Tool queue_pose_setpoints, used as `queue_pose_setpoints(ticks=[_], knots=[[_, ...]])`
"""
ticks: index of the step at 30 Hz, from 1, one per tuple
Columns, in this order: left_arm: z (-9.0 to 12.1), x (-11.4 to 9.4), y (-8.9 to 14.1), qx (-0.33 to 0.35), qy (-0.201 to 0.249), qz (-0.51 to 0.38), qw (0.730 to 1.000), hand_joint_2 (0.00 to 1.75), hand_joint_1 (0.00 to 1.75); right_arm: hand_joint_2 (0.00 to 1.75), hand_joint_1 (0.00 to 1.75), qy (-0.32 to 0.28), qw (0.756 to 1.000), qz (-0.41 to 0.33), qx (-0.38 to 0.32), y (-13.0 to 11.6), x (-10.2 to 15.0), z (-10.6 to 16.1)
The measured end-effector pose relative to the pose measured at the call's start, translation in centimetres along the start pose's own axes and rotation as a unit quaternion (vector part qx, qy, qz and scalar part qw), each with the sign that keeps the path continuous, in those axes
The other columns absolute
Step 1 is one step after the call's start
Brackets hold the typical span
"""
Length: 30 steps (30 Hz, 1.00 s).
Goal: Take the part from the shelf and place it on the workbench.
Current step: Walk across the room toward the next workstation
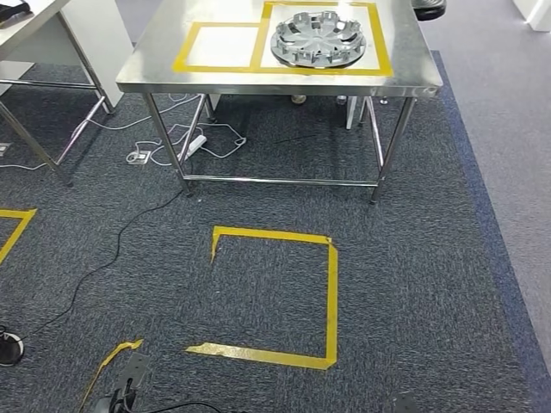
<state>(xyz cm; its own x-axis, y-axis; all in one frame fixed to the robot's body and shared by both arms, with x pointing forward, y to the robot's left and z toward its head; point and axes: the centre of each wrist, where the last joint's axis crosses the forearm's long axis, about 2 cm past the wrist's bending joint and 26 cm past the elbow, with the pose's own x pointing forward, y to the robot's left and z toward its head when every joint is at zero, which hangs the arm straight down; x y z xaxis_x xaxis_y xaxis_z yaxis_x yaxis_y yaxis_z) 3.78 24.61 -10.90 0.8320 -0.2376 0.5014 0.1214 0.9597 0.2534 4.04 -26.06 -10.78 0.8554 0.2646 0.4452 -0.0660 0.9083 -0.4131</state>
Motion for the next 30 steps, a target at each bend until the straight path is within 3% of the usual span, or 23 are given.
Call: queue_pose_setpoints(ticks=[30], knots=[[0.16,-0.24,-0.1,0.009,0.012,0.01,1.0,0.0,0.0,0.0,0.0,0.073,0.995,0.008,0.061,0.99,-0.62,0.65]])
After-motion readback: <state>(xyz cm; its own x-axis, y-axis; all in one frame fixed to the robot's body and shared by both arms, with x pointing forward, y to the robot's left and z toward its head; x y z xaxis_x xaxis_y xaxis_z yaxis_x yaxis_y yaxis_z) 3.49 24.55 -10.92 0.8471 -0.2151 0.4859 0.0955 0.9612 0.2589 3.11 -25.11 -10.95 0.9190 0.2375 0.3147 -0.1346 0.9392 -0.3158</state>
